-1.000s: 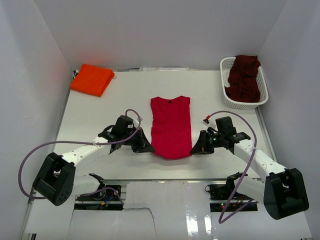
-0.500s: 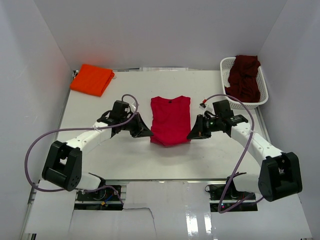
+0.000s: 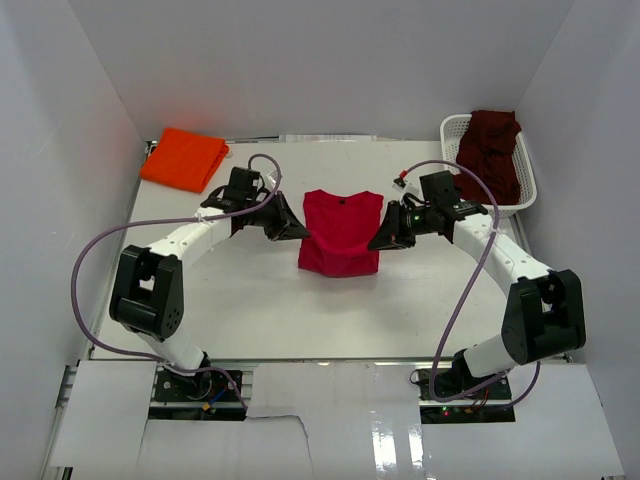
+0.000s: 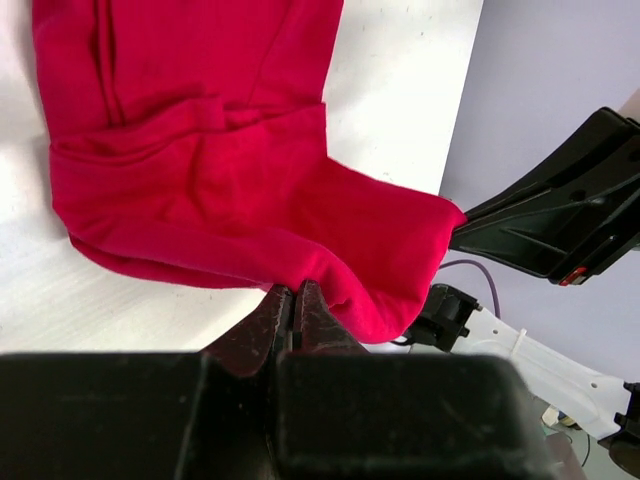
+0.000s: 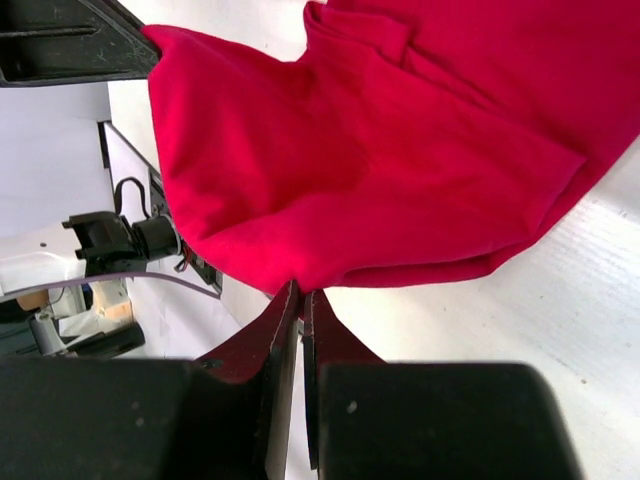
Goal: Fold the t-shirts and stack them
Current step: Fold the long partially folded tshirt into a neat square
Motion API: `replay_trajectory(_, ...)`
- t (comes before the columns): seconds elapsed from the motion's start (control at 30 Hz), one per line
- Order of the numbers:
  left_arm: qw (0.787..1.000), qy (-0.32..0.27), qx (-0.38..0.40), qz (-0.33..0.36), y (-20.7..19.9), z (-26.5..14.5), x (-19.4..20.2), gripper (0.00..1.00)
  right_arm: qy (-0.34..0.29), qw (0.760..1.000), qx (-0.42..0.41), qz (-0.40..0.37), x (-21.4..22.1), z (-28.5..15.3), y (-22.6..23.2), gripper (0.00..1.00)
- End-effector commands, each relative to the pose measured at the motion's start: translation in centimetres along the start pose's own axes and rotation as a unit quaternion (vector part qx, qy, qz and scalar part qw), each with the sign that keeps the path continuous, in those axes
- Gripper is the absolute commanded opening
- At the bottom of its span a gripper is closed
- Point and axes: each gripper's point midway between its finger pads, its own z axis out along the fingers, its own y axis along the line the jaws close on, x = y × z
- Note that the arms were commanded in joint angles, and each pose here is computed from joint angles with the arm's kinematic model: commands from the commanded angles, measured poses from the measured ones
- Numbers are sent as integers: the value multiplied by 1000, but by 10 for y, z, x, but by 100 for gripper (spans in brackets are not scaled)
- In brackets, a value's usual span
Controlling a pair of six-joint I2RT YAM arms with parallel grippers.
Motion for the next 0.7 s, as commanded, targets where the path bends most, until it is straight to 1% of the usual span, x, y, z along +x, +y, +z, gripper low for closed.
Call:
replay_trajectory(0.0, 999, -8, 22, 24, -18, -7, -19, 0, -16, 1000, -11, -22, -21, -5, 9, 8)
replay_trajectory(0.5, 999, -31, 23, 35, -31, -7, -63, 0, -36, 999, 7, -8, -61, -9, -14, 8)
replay_trajectory(0.67, 998, -44, 24, 44, -41, -10, -79, 0, -39, 999, 8, -12, -70, -14, -12, 8)
